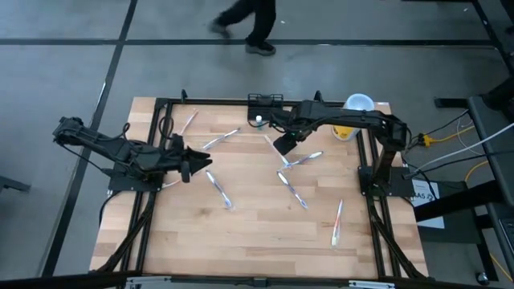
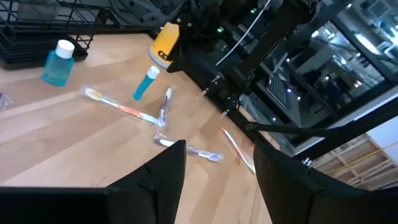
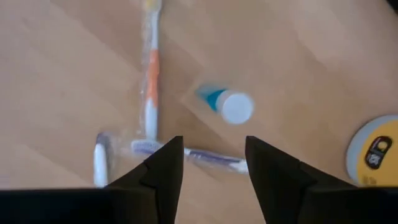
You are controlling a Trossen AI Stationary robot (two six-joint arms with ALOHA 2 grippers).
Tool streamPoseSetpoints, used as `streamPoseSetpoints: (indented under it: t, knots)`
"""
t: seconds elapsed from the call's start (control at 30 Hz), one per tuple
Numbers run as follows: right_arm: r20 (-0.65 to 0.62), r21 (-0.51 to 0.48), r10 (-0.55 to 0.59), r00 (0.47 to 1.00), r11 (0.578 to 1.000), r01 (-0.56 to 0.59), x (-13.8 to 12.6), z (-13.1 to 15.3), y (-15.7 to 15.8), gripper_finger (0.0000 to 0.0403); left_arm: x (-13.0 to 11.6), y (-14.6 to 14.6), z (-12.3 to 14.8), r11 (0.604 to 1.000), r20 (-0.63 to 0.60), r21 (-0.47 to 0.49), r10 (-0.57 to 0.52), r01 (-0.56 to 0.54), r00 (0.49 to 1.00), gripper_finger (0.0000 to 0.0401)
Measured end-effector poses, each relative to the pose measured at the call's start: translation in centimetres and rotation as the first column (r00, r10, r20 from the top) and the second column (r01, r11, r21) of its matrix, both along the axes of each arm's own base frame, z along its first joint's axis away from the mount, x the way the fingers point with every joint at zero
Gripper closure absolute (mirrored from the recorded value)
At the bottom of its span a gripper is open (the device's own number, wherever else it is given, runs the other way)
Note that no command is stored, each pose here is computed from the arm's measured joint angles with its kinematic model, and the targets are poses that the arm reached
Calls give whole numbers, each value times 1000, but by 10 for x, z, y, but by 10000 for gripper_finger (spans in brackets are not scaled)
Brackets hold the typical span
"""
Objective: Pick & Place toothbrushing station
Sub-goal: Put the blue mouthwash into the black wire organizer bin
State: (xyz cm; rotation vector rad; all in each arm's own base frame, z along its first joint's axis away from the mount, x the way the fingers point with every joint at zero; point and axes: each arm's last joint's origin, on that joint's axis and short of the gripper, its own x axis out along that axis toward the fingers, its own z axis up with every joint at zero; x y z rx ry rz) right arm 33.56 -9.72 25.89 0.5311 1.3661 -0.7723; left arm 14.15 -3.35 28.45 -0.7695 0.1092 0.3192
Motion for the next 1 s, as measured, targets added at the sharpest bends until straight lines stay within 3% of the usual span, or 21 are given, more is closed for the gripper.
streamPoseSetpoints:
  t: [0.17, 0.3, 0.47, 0.53, 0.7, 1.0]
  knots:
    - [42, 62, -42, 998, 997, 39, -5, 0, -22, 213, -2, 1, 3, 1000, 27, -26, 7, -6, 1000, 216]
    - [48, 110, 0, 999, 994, -5, -8, 0, -29, 191, -2, 1, 3, 999, 35, -37, 9, -8, 999, 216]
    - [28, 85, 67, 997, 994, -69, -9, 0, -30, 179, -2, 1, 3, 999, 40, -45, 29, -28, 999, 216]
    - [15, 79, 78, 997, 994, -79, -10, -5, -31, 179, -2, 1, 4, 998, 46, -46, 35, -33, 998, 216]
    - [24, 188, 58, 998, 980, -62, -18, -32, -34, 180, -2, 2, 4, 998, 50, -52, 47, -44, 998, 216]
    - [66, 145, 80, 995, 985, -89, -17, -31, -34, 181, -2, 2, 4, 996, 58, -67, 71, -67, 996, 216]
